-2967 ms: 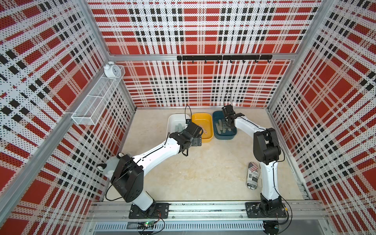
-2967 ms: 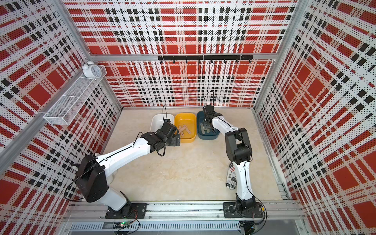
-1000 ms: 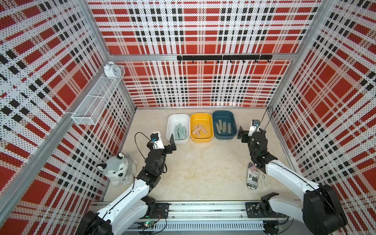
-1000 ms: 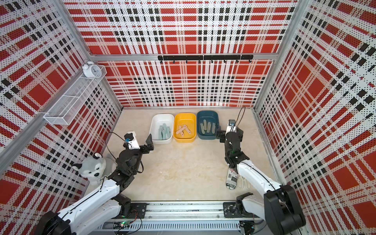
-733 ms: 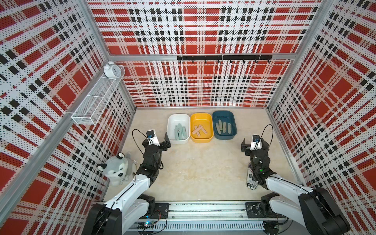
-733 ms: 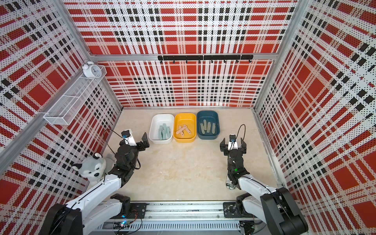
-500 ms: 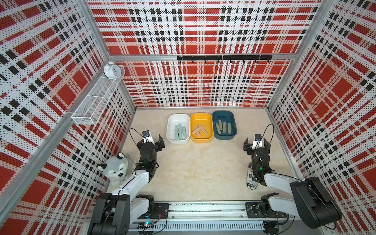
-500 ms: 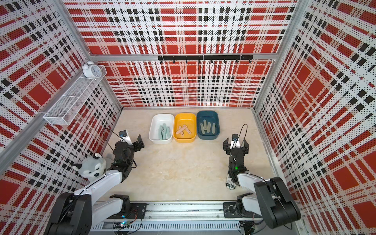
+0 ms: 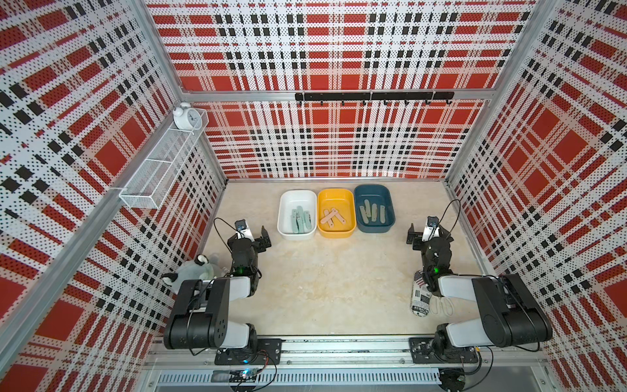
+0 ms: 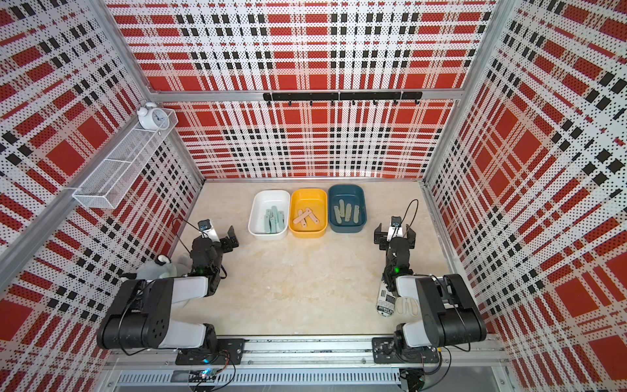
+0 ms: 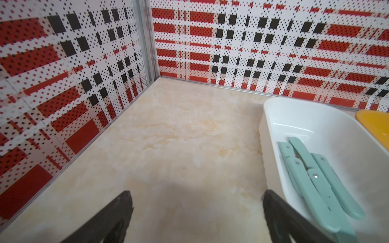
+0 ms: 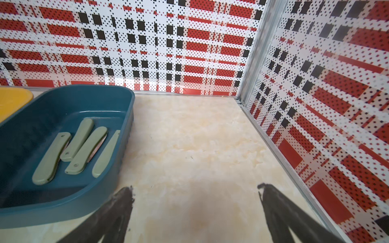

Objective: Place the fruit knives into the storage box by color
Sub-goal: Reset both arms

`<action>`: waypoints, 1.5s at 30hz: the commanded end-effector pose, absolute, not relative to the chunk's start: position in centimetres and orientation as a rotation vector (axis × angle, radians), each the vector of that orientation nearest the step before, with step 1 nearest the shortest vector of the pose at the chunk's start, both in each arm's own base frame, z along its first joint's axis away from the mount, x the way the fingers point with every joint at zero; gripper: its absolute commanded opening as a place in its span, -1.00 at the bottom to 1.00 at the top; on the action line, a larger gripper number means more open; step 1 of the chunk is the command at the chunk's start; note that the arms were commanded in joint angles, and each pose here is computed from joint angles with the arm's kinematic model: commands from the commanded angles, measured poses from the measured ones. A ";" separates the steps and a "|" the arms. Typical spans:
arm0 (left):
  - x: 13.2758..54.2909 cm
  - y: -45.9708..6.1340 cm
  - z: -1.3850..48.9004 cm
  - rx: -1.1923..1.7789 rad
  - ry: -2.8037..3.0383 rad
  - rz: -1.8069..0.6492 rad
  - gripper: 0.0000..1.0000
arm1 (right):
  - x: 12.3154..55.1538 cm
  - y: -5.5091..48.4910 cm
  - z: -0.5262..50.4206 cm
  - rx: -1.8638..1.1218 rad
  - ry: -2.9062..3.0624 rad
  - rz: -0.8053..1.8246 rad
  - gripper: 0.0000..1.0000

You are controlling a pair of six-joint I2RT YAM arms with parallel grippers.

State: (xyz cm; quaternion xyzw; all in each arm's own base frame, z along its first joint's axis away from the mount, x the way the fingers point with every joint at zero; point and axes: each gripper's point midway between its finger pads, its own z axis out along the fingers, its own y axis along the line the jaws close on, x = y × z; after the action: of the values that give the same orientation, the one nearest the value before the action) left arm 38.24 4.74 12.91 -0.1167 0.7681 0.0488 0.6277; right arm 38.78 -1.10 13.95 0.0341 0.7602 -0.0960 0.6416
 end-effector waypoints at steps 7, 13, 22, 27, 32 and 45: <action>37.9 2.5 14.9 -0.154 1.601 0.068 0.97 | 39.6 -1.5 13.1 0.097 1.727 -0.060 0.99; 37.5 3.5 15.6 -0.217 1.543 0.066 0.97 | 38.7 -1.9 13.1 0.123 1.676 -0.074 1.00; 37.5 3.3 15.5 -0.222 1.551 0.099 0.97 | 38.8 -1.5 13.0 0.097 1.681 -0.070 1.00; 37.6 3.1 15.5 -0.212 1.554 0.111 0.97 | 39.3 0.5 12.8 -0.030 1.704 -0.006 0.99; 37.6 3.1 15.5 -0.212 1.556 0.112 0.97 | 39.2 0.8 12.9 -0.042 1.698 0.008 1.00; 37.6 3.1 15.4 -0.210 1.558 0.107 0.97 | 39.3 0.7 12.8 -0.039 1.705 0.004 1.00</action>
State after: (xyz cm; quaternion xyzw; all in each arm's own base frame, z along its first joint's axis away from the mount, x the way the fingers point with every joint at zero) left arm 37.39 3.15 14.68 -0.0978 0.7095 0.0461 0.6964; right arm 38.89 0.53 12.76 -0.0135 0.7519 0.0000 0.6592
